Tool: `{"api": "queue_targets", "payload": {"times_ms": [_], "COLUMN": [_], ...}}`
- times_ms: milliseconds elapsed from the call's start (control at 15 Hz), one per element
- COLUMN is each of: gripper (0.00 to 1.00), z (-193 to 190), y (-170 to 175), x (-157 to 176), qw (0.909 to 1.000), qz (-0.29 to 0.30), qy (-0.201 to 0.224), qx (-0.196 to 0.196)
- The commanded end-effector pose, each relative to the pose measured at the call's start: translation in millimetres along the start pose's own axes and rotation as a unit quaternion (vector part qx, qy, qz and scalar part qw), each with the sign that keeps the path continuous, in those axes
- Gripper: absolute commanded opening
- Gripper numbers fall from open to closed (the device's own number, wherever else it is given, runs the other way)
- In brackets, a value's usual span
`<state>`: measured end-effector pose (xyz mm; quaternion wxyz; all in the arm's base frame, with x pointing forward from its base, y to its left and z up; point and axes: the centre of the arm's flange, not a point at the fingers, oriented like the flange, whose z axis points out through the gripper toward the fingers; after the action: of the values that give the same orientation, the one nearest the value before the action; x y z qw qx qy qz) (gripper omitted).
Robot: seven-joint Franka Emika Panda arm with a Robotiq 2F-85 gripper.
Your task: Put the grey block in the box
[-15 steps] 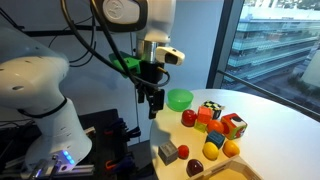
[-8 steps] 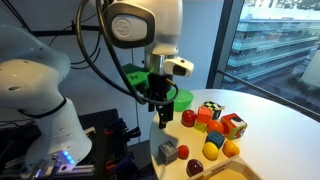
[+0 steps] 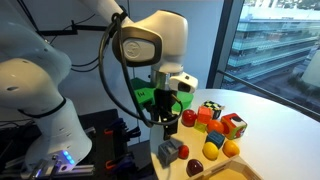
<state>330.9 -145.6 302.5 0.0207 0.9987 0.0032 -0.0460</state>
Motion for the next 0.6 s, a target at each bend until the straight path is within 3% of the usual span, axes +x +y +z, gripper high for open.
{"api": "queue_targets", "payload": {"times_ms": [0,533], "gripper": [1.00,1.00], "z": [23,56], "y": [1,1], "x": [1,14], "qw": [0.9999,0.9995], "qz": [-0.003,-0.020], "qy": [0.002,0.017], "qx": [-0.011,-0.017]}}
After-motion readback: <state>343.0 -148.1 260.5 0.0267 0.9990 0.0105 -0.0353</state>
